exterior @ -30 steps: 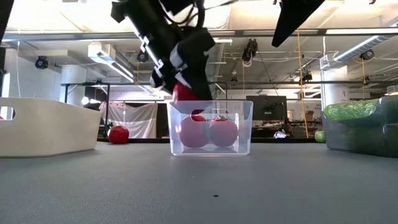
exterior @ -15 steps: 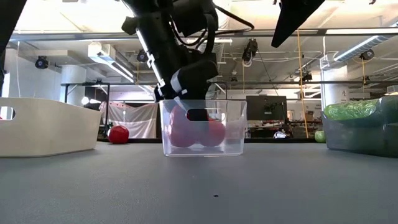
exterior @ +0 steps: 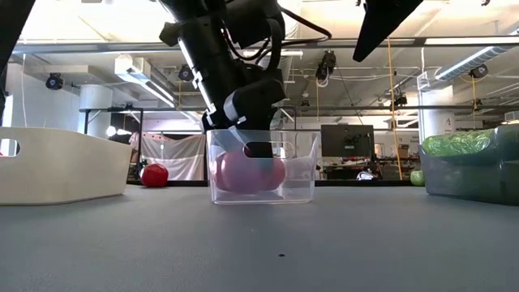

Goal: Sort produce into baskets
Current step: Put the red tomato into the transparent bin

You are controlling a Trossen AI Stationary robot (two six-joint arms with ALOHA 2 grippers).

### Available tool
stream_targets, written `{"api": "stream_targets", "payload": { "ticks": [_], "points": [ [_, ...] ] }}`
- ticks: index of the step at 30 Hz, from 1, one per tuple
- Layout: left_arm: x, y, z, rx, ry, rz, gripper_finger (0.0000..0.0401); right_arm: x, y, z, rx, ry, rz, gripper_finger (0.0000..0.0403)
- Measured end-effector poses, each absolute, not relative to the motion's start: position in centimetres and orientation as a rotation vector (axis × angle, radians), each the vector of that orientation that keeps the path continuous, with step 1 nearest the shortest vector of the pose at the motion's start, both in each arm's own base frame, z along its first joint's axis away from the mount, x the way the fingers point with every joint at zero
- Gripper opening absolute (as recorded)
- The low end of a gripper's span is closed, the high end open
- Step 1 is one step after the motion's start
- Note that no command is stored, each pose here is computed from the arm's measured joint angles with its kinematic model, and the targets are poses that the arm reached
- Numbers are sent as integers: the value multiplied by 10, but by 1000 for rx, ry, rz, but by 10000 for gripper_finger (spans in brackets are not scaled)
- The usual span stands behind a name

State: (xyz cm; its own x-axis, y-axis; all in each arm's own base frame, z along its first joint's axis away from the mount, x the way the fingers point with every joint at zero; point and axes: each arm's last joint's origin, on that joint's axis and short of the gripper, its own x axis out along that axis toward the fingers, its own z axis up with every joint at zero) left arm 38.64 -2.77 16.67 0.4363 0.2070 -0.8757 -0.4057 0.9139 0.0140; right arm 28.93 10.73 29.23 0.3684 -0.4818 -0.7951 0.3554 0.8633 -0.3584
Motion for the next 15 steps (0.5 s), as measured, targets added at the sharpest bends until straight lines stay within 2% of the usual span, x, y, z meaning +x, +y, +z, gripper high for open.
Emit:
{"api": "stream_targets", "payload": {
  "ticks": [6,15],
  "points": [
    [382,-27,177,-187,1061,385,320,290,107,292,-132,1064,-539,375],
    [366,-21,235,-43,1050,488,311,288,107,293,-140,1075,-542,375]
  ]
}}
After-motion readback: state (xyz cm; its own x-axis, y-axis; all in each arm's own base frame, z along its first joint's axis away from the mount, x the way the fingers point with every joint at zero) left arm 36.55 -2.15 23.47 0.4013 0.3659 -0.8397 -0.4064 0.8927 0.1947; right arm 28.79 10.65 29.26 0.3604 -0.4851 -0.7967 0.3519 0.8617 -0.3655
